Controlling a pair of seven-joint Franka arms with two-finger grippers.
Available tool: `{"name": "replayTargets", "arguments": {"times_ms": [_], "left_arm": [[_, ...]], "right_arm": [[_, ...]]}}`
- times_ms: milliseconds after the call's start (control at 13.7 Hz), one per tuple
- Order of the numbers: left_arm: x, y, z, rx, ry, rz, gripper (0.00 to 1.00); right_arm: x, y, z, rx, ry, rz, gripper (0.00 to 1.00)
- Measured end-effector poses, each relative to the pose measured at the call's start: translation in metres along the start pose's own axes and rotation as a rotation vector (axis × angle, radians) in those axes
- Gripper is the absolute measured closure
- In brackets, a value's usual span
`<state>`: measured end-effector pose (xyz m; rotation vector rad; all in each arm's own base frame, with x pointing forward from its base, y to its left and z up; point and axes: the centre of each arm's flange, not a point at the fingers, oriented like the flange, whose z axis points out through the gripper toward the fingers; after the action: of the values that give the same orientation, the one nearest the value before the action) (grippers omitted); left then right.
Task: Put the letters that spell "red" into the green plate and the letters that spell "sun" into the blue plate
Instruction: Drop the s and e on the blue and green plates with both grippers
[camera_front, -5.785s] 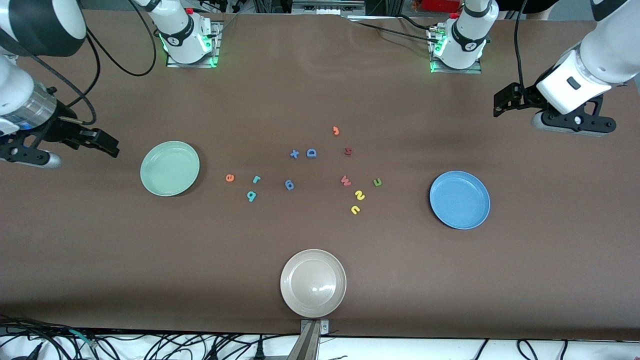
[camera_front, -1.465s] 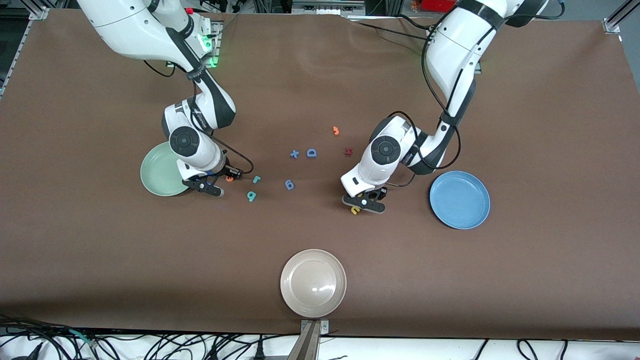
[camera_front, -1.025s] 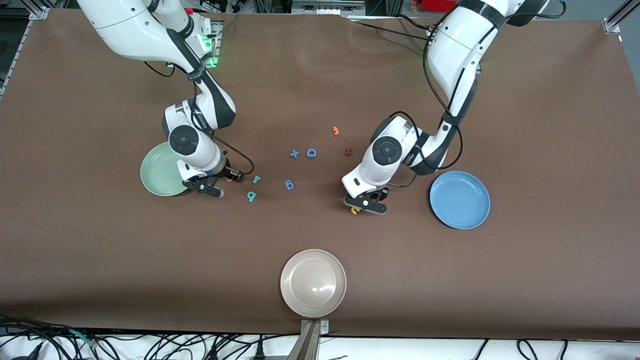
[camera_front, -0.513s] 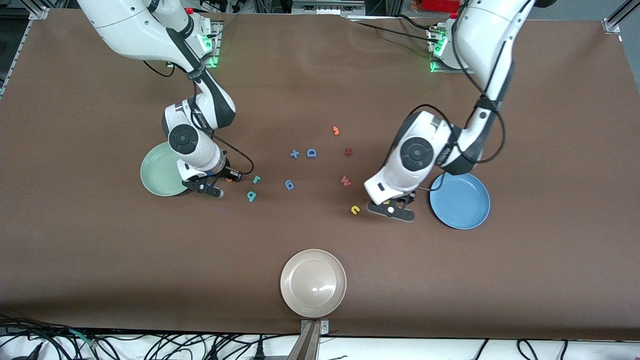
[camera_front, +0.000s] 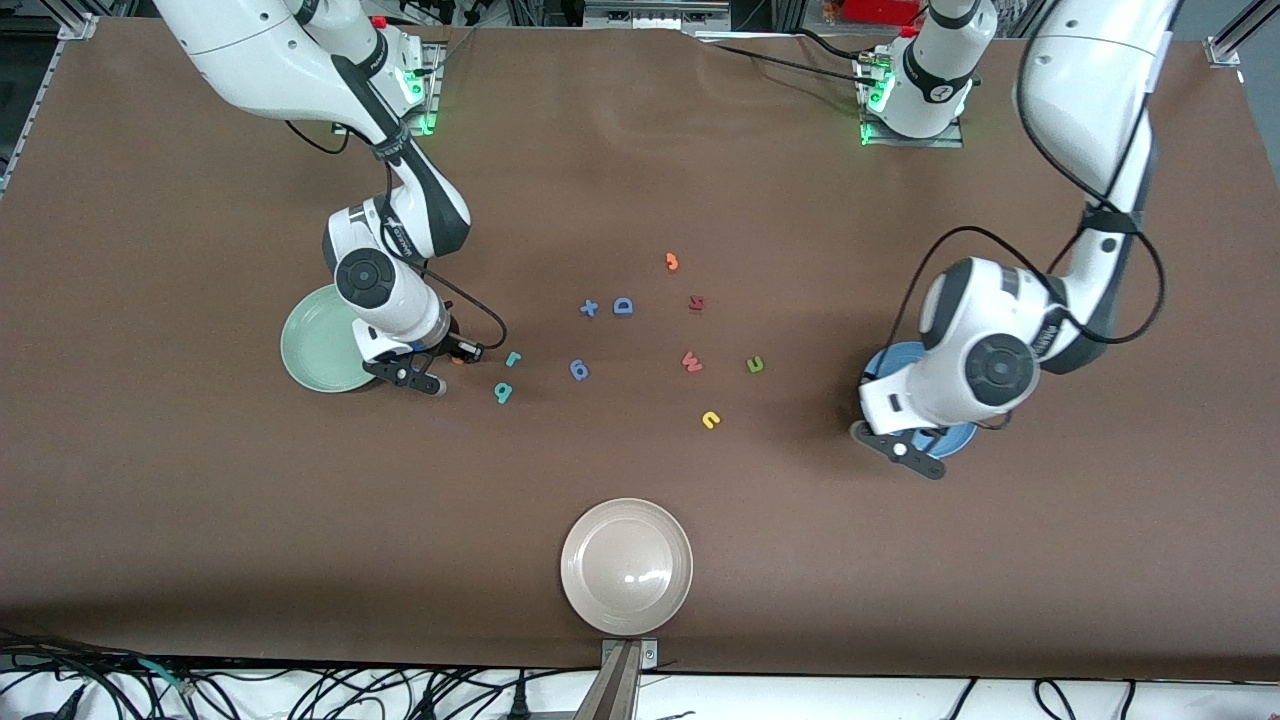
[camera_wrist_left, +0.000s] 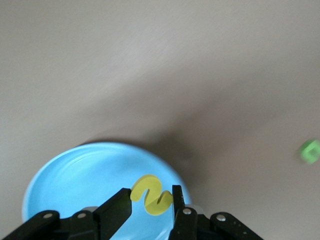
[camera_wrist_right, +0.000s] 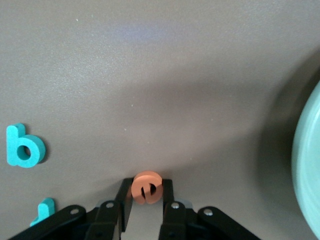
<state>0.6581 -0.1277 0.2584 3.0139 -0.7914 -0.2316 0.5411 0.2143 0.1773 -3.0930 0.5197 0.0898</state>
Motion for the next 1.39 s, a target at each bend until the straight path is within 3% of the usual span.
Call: {"name": "replayTargets", "arguments": {"times_ms": [293,586,1025,1172,1391], "left_arm": [[-0.021,-0.036,0.022,-0.025,-0.036,-0.007,0.60],[-0.023,-0.037,0.038,-0.039,-0.058,-0.007,0.59],[-0.009,-0.008,0.028,-0.036,-0.040,0.042,0.04],[0.006,0.031,0.020,-0.022,-0.029,0.072,0.00],[0.022,0.102,0.019,-0.003,-0.031,-0.018,0.00]], "right_arm": [[0.005,0.008,-0.026,-0.049,-0.027,0.010,0.72],[0.018,0.033,-0.075,-0.106,-0.043,0.011,0.72],[0.043,0.124,-0.093,-0.157,-0.080,-0.046,0.72],[0.034,0.150,-0.071,-0.147,-0.071,-0.065,0.72],[0.017,0.180,-0.034,-0.132,-0.052,-0.105,0.72]]}}
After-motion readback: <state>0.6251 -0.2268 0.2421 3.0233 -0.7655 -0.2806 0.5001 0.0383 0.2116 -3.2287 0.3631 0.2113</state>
